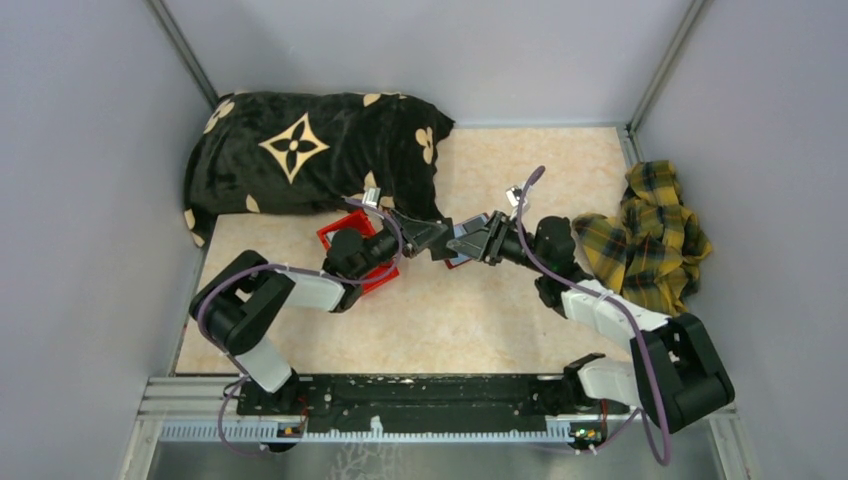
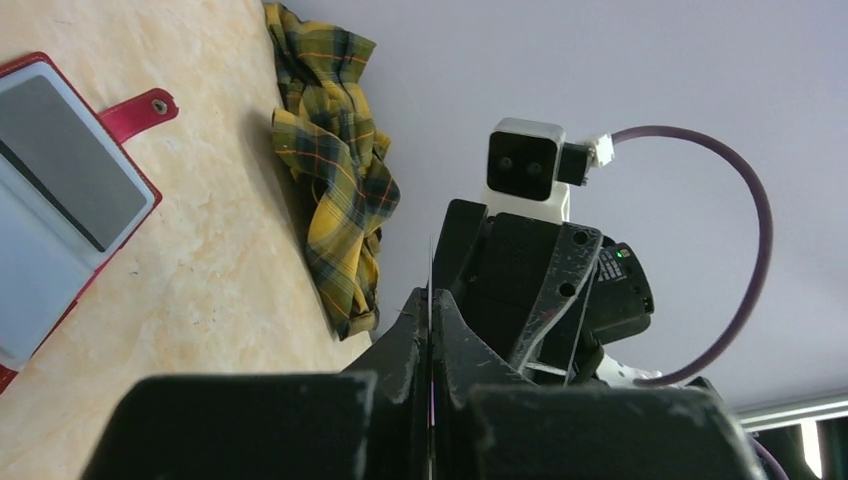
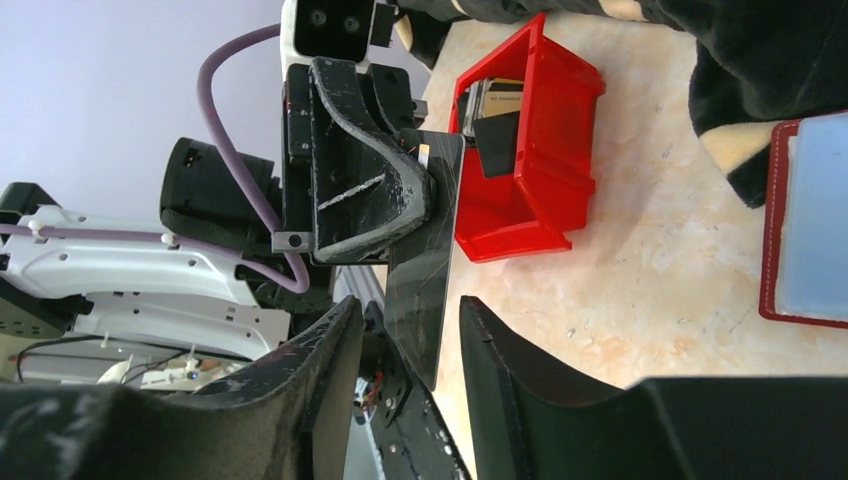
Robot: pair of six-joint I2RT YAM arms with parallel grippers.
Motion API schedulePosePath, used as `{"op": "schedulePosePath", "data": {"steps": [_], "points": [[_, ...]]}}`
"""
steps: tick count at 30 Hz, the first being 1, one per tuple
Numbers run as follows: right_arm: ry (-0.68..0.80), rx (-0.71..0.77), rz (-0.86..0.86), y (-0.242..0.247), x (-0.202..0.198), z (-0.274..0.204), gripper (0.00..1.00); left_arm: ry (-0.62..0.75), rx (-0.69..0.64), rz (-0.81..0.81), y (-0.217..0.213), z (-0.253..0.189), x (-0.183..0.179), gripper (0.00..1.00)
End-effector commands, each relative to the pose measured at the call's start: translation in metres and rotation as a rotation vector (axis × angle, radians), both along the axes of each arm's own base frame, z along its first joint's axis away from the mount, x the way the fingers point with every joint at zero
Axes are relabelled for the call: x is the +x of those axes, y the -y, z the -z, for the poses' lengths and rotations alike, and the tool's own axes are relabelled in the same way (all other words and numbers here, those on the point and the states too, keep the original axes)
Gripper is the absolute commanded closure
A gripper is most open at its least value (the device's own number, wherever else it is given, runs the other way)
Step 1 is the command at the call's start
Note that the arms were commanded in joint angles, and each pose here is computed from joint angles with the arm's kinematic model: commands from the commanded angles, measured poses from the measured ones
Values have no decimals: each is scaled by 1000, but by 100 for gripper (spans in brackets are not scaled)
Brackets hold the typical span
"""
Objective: Put the credit cards into the card holder
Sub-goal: Pick up the credit card from the storage box.
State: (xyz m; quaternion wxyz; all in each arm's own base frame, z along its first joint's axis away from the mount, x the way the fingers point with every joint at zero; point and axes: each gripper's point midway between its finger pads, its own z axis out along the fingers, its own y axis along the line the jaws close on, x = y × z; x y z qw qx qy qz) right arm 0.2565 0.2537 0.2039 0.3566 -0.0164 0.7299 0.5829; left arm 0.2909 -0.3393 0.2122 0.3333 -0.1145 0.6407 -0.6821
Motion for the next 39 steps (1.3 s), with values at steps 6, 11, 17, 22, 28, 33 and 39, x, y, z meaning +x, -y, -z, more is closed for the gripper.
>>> {"op": "schedulePosePath", "data": {"steps": [6,11,17,22,28,33,39], "points": [[77,93,-65,-8,3,-18,70,63,-98,70,9,-22,1,100],[73,113,-80,-11,6,-18,97,52,-115,85,12,-19,2,100],[60,108,-72,-5,14,-18,100,20,-117,39,5,-11,7,66],[60,19,-48,3,21,-14,100,0,-70,-37,-5,-3,18,56],[27,-138,7,20,33,4,100,-44,73,-157,-17,19,34,51],[-9,-286,51,37,52,27,100,-89,240,-205,-22,48,38,52],[-35,-443,60,47,80,54,100,-154,384,-183,-19,87,38,55]]}}
